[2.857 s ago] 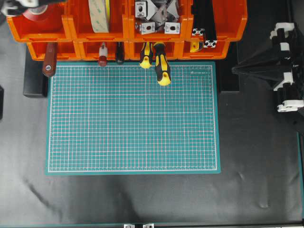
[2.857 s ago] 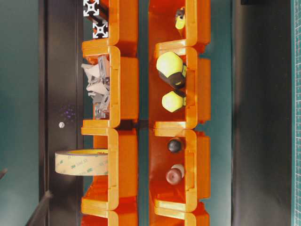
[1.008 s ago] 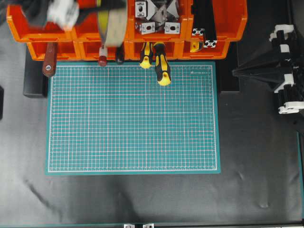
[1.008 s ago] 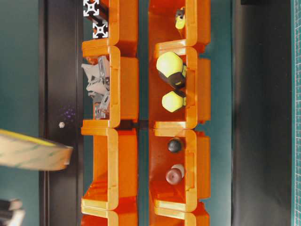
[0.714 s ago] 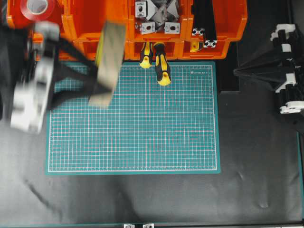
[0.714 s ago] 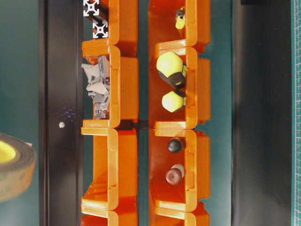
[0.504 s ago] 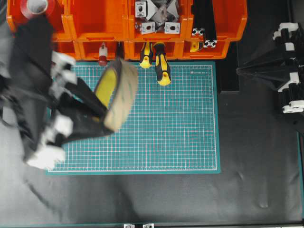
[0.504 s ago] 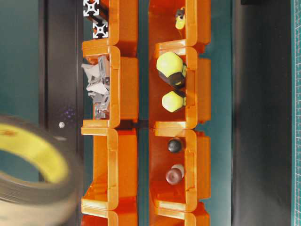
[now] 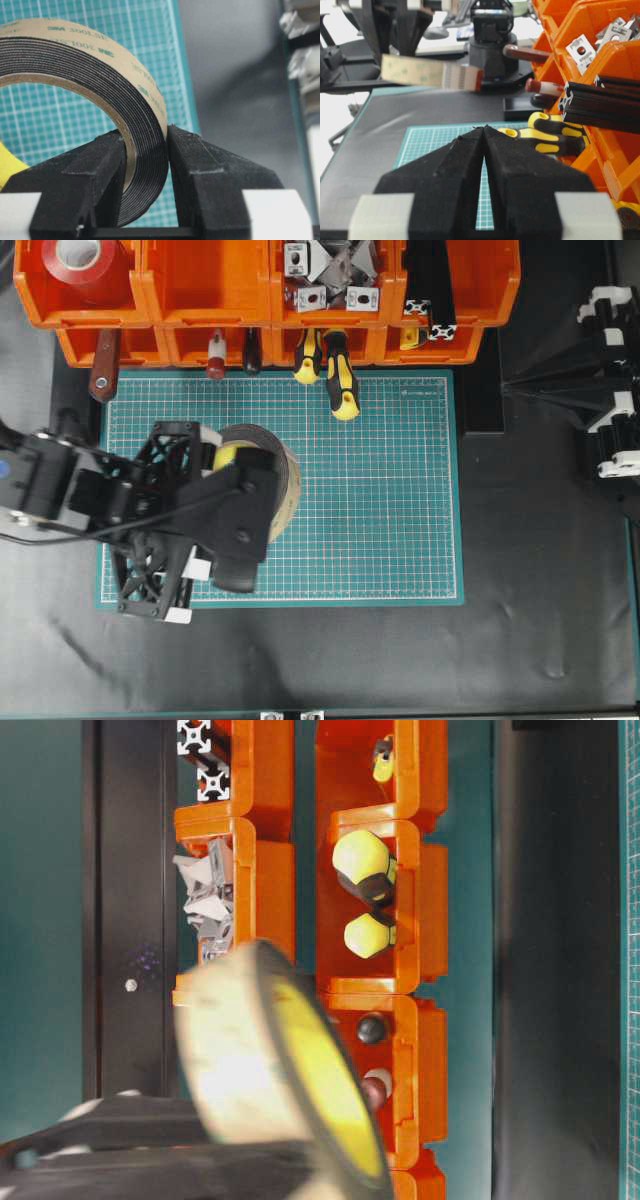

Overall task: Pick foam from container rack with left arm.
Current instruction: 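Lift the tape roll out of the bin and carry it over the mat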

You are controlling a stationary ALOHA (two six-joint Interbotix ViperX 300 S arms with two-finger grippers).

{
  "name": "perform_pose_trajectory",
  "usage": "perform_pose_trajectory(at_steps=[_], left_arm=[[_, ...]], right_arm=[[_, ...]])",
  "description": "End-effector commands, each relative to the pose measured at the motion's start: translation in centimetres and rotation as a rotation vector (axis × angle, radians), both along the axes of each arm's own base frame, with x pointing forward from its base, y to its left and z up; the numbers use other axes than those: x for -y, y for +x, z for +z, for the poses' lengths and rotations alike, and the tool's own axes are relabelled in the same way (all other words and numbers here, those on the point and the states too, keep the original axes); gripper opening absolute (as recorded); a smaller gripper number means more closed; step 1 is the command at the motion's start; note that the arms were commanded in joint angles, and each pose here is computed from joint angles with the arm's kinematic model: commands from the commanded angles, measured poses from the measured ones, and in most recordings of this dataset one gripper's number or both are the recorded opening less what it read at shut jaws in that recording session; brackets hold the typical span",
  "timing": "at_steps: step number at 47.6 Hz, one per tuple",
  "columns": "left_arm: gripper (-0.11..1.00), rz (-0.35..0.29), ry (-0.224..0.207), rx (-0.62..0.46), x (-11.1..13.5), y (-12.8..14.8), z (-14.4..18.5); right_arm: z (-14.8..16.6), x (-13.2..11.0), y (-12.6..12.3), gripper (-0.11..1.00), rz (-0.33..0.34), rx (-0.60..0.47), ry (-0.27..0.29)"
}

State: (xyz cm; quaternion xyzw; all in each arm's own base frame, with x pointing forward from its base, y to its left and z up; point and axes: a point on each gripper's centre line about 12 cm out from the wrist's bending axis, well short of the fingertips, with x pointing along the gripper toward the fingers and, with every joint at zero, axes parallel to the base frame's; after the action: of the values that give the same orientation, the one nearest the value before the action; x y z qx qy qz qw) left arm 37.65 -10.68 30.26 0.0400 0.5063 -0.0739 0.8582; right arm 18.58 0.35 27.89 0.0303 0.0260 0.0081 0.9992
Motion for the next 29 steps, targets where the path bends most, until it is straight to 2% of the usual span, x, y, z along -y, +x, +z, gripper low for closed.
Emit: perform_pose_trajectory(at_steps=[1,9,29], left_arm=[[0.24,-0.010,0.016,0.008,-0.5,0.4,0.7],[0.24,-0.033,0.047,-0.029,-0.8,1.0,-0.8],[0.24,-0.023,0.066,-0.083,-1.6,0.9,-1.6]], right_arm=[[1.1,0.0,0.2,0.00,0.001,0.029,0.005],[1.2,0.0,0.2,0.00,-0.001,0.035,0.007],[1.2,0.0,0.2,0.00,0.001,0.035,0.007]])
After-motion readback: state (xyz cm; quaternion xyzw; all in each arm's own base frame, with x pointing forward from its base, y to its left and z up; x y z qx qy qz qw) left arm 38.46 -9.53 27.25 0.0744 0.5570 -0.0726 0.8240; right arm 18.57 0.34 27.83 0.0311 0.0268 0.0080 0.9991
